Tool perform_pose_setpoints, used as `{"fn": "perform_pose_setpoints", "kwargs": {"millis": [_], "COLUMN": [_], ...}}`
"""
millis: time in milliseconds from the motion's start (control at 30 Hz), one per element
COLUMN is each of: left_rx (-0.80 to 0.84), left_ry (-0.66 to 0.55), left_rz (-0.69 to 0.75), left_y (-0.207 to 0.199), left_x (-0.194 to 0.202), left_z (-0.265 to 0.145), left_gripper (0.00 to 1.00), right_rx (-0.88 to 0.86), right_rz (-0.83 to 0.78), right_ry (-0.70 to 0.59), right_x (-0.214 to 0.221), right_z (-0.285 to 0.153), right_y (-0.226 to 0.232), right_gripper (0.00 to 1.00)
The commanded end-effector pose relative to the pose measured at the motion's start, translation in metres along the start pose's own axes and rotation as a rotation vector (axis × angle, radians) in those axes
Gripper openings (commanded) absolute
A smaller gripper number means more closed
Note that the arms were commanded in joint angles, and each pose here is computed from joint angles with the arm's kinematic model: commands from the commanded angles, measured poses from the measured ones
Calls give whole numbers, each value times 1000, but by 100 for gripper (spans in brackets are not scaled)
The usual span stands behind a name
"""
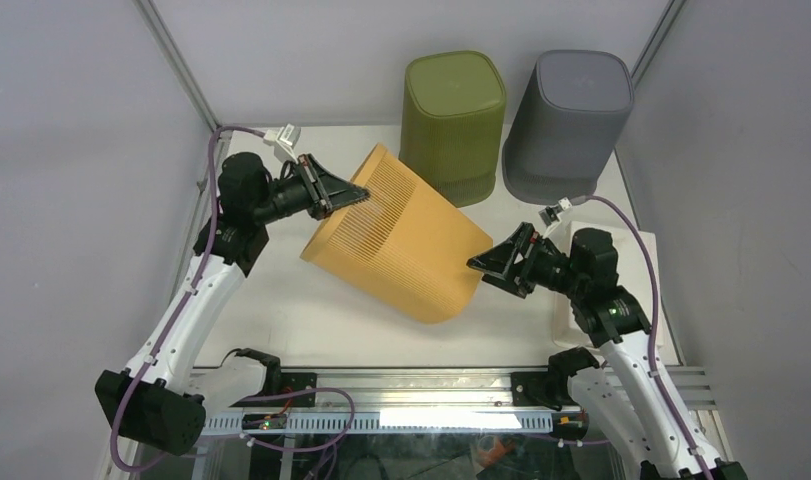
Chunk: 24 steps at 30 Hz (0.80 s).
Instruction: Turn the large container upside down
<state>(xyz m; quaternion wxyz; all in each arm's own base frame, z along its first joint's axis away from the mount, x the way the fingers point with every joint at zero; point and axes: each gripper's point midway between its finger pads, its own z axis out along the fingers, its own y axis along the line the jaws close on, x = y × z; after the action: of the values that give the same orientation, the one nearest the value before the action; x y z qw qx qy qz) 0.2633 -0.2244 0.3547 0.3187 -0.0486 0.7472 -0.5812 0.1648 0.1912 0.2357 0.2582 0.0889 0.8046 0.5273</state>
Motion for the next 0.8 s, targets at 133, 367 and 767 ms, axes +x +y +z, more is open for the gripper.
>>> {"fn": "perform_pose_setpoints", "kwargs": {"millis": [133,367,767], "left_rx": [166,62,-239], "left_ry": [-47,-33,139], "left_rz": [-50,-74,31], "left_y": [-21,22,108], "left_x": [2,10,31], "left_z": [-1,12,24], "left_gripper": [0,0,52], "right_rx": [-52,-13,-58], "right_rz": [27,38,32], "right_ry": [14,-23,-12], "right_x": [7,4,-6], "right_z": [-5,-6,2], "right_y": [9,0,14], "right_gripper": [98,98,98]}}
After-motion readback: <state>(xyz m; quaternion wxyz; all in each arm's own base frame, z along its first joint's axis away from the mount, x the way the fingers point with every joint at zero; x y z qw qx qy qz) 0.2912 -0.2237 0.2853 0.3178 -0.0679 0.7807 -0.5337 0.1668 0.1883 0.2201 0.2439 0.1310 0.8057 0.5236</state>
